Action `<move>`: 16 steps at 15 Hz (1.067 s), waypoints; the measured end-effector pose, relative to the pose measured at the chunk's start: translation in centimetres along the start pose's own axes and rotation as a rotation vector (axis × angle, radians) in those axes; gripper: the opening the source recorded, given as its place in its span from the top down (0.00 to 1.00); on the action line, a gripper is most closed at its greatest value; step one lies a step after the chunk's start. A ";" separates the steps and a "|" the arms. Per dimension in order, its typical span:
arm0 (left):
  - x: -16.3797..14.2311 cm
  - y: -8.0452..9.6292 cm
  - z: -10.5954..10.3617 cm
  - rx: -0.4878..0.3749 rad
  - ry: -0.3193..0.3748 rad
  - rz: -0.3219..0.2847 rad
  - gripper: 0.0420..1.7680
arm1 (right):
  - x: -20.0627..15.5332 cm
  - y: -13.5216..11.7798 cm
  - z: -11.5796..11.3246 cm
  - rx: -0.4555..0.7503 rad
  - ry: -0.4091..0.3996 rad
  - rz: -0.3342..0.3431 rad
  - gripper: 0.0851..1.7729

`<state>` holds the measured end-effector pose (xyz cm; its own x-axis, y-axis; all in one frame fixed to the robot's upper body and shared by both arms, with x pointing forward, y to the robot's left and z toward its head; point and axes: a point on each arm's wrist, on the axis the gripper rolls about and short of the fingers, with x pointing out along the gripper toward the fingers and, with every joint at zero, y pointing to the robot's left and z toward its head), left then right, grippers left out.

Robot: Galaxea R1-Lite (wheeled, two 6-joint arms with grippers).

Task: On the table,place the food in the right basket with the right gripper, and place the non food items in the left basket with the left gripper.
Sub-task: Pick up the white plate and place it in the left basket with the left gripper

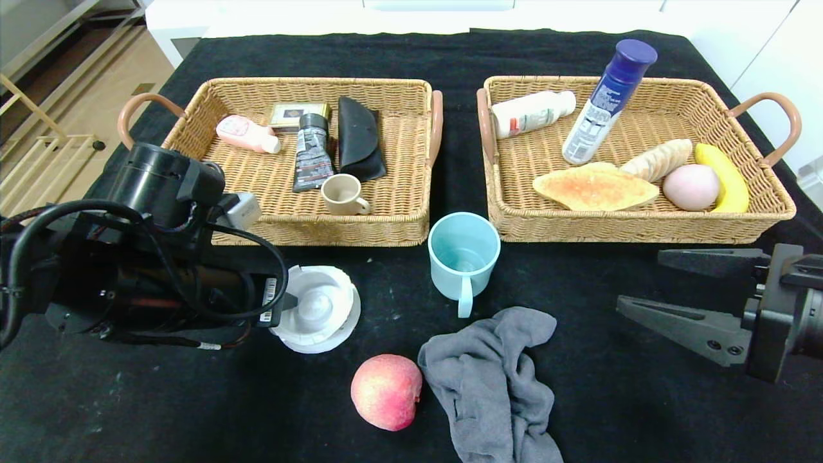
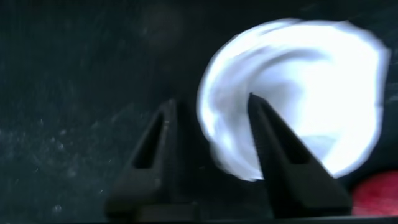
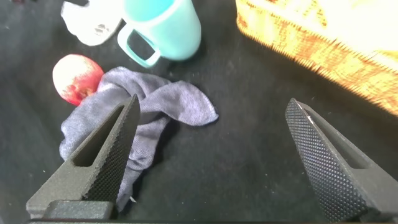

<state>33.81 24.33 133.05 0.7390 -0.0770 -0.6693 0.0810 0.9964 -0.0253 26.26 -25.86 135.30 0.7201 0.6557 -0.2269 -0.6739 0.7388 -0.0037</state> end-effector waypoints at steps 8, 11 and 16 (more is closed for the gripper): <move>0.5 -0.1 0.0 0.002 0.007 0.001 0.95 | 0.7 -0.2 -0.4 0.009 0.025 0.002 0.04; 0.6 -0.2 -0.1 0.003 0.010 0.001 0.95 | 0.7 -0.2 -0.4 0.009 0.025 0.002 0.04; 0.7 -0.2 -0.1 0.005 0.012 0.001 0.95 | 0.7 -0.2 -0.4 0.009 0.025 0.002 0.04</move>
<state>34.22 24.05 132.54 0.7308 -0.0753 -0.6785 0.0835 0.9963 -0.0206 26.89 -25.61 134.78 0.7144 0.6530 -0.2514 -0.6736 0.7391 0.0057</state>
